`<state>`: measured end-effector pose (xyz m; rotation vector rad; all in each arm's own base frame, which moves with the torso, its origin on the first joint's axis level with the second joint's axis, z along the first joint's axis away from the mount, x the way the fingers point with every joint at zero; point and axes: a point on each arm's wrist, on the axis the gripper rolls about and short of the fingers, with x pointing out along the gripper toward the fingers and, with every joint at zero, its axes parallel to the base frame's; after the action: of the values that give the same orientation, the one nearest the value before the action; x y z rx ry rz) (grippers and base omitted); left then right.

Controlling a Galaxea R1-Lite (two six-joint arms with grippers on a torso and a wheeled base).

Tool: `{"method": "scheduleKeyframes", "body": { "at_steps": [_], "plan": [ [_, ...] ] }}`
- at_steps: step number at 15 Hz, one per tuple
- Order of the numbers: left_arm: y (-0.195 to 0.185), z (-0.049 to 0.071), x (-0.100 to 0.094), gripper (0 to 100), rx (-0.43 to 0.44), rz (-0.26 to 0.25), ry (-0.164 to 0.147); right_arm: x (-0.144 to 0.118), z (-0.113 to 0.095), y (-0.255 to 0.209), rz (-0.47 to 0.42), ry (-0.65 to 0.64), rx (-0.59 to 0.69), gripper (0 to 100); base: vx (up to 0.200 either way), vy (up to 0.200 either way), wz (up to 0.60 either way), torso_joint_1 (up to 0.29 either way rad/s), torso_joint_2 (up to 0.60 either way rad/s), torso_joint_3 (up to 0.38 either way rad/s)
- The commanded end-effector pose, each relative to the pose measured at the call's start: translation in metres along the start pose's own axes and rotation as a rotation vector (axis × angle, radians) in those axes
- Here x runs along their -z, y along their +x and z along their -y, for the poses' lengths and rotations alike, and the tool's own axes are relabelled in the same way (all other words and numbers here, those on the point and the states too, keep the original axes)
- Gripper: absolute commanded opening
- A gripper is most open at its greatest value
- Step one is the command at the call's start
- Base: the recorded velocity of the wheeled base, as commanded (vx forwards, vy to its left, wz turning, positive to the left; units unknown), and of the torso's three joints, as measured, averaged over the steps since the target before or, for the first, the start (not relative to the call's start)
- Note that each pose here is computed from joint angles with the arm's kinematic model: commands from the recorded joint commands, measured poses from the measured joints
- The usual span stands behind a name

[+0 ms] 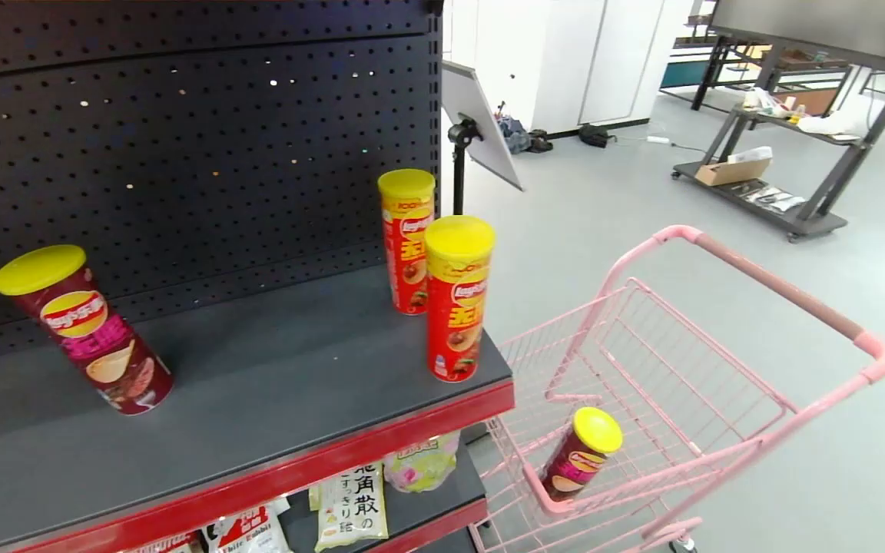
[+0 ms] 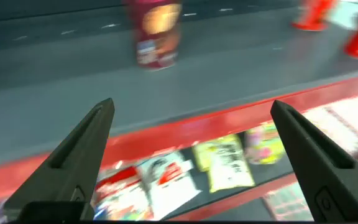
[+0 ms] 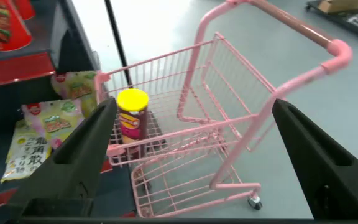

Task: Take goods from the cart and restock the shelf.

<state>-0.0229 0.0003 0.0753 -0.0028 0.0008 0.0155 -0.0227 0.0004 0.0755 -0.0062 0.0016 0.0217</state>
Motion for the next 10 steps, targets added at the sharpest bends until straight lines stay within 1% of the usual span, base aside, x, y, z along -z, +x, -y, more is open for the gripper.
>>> {"method": "scheduleKeyframes", "body": {
  "at_steps": [1,6,10],
  "plan": [
    [0.0001,0.0000,0.0000,100,-0.003,-0.001,0.000,0.0000,0.0000,0.0001,-0.001,0.002,-0.001,100,0.000,0.000,0.00,0.000,0.00,0.000],
    [0.0001,0.0000,0.0000,100,-0.003,-0.001,0.000,0.0000,0.0000,0.0001,-0.001,0.003,-0.001,100,0.000,0.000,0.00,0.000,0.00,0.000],
    [0.0001,0.0000,0.0000,100,-0.003,-0.001,0.000,0.0000,0.0000,0.0001,-0.001,0.003,-0.001,100,0.000,0.000,0.00,-0.124,0.32,0.182]
  ]
}}
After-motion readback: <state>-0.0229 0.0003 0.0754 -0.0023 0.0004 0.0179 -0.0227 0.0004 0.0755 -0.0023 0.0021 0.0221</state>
